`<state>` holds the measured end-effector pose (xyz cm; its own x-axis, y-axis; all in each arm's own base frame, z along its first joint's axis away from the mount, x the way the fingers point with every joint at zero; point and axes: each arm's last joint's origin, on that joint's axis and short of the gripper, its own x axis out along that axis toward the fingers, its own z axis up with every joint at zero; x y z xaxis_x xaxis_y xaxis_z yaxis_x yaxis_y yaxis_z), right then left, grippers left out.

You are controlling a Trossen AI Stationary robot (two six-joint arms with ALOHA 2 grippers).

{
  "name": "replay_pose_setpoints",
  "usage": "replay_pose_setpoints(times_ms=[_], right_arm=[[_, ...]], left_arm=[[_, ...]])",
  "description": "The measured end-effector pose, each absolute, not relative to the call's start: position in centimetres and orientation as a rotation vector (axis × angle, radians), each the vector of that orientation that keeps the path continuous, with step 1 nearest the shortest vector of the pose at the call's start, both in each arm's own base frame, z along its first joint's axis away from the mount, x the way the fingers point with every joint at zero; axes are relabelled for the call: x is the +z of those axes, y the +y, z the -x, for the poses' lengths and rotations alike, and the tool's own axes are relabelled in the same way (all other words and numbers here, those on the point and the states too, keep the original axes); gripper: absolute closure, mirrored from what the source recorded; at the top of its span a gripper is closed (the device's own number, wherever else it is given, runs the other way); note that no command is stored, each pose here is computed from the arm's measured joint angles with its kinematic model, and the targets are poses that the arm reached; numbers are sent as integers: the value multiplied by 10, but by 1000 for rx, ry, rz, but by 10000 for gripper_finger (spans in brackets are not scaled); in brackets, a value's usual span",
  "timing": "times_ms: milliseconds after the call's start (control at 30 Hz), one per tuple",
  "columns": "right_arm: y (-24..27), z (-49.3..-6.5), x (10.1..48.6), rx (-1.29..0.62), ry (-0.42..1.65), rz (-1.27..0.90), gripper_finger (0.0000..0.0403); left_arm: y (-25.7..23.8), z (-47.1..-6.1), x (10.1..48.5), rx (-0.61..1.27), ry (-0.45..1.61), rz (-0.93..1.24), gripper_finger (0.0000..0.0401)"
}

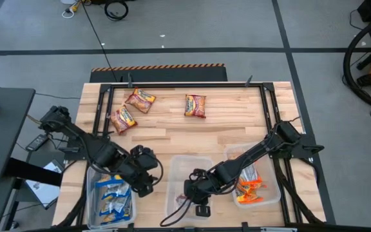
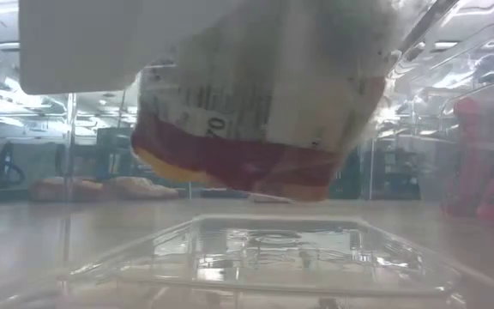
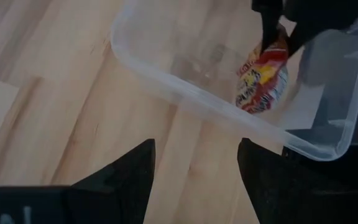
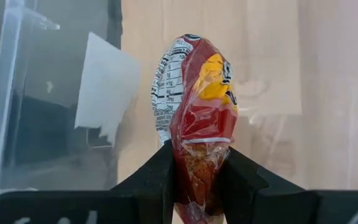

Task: Sort Maruchan noodles
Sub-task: Put the bottom center red noodle pack into the middle transparent bin

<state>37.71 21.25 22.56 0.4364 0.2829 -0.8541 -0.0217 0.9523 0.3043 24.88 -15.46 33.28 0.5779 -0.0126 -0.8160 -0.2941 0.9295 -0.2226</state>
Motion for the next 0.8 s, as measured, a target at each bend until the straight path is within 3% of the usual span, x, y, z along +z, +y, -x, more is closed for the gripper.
replay_pose_setpoints(times_ms=[200,600,800], right_arm=[[226,-380,212,291,1099,-230,300],[224,-378,202,68,1205,-496,299],[228,-376,202,75,1199,-485,261]], left_arm=[[-153,-250,333,166,948,345,170],[-153,-250,334,189,934,397,170],[-145,-253,335,201,929,386,170]])
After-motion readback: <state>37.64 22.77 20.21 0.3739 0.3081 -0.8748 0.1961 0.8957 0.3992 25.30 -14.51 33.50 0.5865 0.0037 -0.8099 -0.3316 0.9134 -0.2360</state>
